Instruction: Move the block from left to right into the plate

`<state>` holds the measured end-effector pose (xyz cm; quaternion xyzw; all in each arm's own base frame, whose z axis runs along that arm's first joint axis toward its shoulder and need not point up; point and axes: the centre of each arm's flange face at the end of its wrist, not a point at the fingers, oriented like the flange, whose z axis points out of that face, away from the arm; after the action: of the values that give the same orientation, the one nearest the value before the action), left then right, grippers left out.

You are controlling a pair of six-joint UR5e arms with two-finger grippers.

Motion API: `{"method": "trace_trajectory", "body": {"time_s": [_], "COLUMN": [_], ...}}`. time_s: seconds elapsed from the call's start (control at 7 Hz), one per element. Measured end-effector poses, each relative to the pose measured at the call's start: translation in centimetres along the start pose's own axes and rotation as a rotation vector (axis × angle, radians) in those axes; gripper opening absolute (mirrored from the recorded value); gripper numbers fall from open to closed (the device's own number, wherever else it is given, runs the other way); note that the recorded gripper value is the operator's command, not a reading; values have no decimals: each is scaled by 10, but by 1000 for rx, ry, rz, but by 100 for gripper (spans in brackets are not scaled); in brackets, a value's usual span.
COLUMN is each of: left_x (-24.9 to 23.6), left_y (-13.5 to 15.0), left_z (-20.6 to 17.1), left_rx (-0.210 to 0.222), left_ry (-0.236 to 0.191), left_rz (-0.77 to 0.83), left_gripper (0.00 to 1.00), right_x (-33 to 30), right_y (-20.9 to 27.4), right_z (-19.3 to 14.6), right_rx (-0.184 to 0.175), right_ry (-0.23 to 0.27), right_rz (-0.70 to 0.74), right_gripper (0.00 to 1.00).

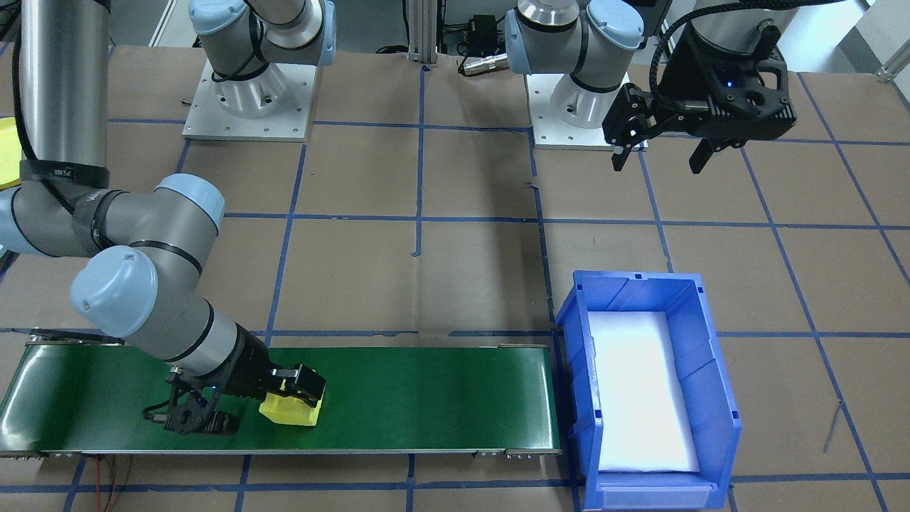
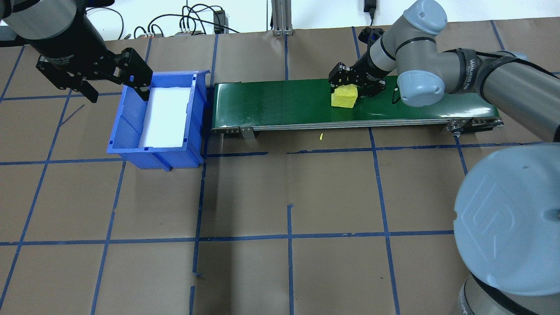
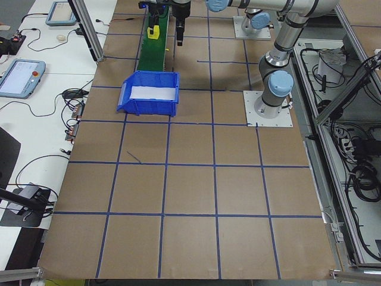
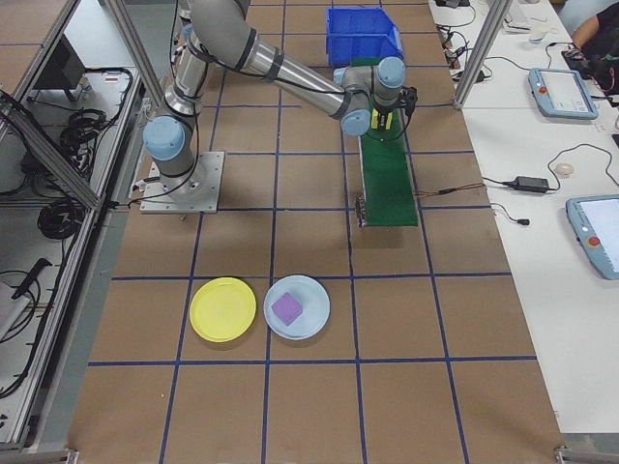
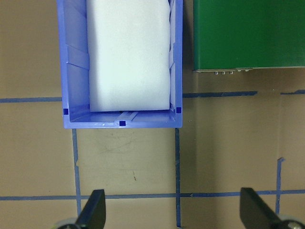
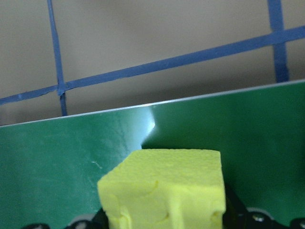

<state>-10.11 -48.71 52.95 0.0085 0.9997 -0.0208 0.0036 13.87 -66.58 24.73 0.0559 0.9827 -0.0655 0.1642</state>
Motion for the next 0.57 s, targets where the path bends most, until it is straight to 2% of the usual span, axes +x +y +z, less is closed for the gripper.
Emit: {"method": "trace_trajectory", "body": {"time_s": [0.14, 0.29, 0.43, 0.57], "left_x": [1, 1, 2, 2], "left_y": [0, 0, 0, 0], "left_z": [0, 1, 1, 2], "left_rx": [0, -1, -3, -5], "left_ry": [0, -1, 0, 0], "left_rz": [1, 2, 3, 3], "left_gripper": [100, 100, 100, 100], "right_x": [8, 22, 47, 88], "right_y": [-1, -1, 1, 10], "right_z": [-21, -45, -74, -107], "right_rx": [34, 48, 27, -28], "right_ry": [133, 291, 440, 540], "right_rz": [-108, -240, -348, -399], "right_gripper": [35, 35, 35, 35]}}
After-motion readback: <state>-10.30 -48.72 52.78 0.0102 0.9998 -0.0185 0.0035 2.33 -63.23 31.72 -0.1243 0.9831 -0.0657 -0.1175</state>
